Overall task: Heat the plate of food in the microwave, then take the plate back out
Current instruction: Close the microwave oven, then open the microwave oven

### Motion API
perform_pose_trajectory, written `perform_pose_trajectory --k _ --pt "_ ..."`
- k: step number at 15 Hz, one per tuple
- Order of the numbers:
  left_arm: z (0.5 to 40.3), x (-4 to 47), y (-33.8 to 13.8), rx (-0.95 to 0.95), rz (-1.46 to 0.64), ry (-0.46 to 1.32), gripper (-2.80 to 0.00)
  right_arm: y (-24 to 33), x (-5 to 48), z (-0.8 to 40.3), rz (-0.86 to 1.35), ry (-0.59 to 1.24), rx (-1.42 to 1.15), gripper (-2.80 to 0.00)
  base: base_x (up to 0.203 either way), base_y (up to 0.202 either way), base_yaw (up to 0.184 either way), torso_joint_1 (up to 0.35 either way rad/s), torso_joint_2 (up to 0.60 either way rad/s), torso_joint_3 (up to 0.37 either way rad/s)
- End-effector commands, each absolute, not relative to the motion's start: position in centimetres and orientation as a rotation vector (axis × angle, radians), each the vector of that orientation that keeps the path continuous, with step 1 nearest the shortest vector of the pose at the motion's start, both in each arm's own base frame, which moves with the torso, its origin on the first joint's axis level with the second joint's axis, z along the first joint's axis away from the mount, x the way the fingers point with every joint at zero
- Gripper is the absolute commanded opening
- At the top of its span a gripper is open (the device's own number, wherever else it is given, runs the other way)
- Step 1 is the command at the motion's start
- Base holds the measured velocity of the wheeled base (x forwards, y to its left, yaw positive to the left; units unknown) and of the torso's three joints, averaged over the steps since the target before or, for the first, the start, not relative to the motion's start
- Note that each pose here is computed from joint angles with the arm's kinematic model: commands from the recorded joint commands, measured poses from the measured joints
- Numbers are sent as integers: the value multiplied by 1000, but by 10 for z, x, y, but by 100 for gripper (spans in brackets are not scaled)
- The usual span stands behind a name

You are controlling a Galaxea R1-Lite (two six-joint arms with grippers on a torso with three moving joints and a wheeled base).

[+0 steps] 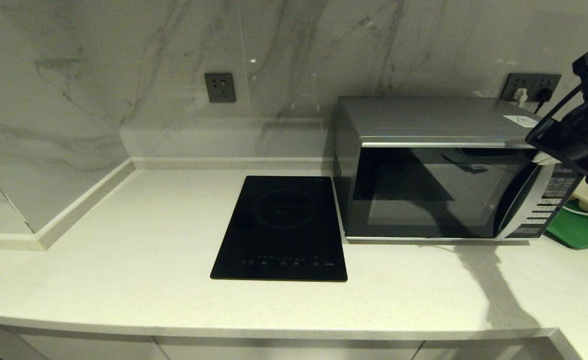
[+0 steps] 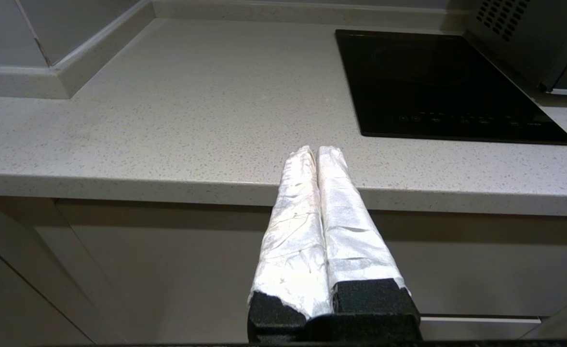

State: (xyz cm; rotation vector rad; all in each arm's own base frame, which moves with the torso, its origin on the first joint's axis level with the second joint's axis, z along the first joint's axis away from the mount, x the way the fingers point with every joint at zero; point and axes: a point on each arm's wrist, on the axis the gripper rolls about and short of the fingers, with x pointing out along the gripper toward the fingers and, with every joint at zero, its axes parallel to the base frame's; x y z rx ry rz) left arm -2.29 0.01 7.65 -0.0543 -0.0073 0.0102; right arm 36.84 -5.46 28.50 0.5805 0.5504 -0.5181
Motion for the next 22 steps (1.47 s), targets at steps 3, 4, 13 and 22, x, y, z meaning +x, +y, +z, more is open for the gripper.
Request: perform_pose_trajectory --k 3,4,13,22 --pt "77 -23 0 -55 11 -8 -280 -50 345 301 -476 543 595 -280 0 0 0 0 0 0" --pt "77 -23 0 -55 11 -8 -280 -48 329 307 -452 560 592 -280 0 0 0 0 0 0" --pt "77 -23 0 -55 11 -8 -280 -53 206 315 -254 747 741 -280 0 0 0 0 0 0" --pt "77 -23 0 -55 11 -8 -280 -172 185 175 -191 1022 1211 -280 0 0 0 0 0 0"
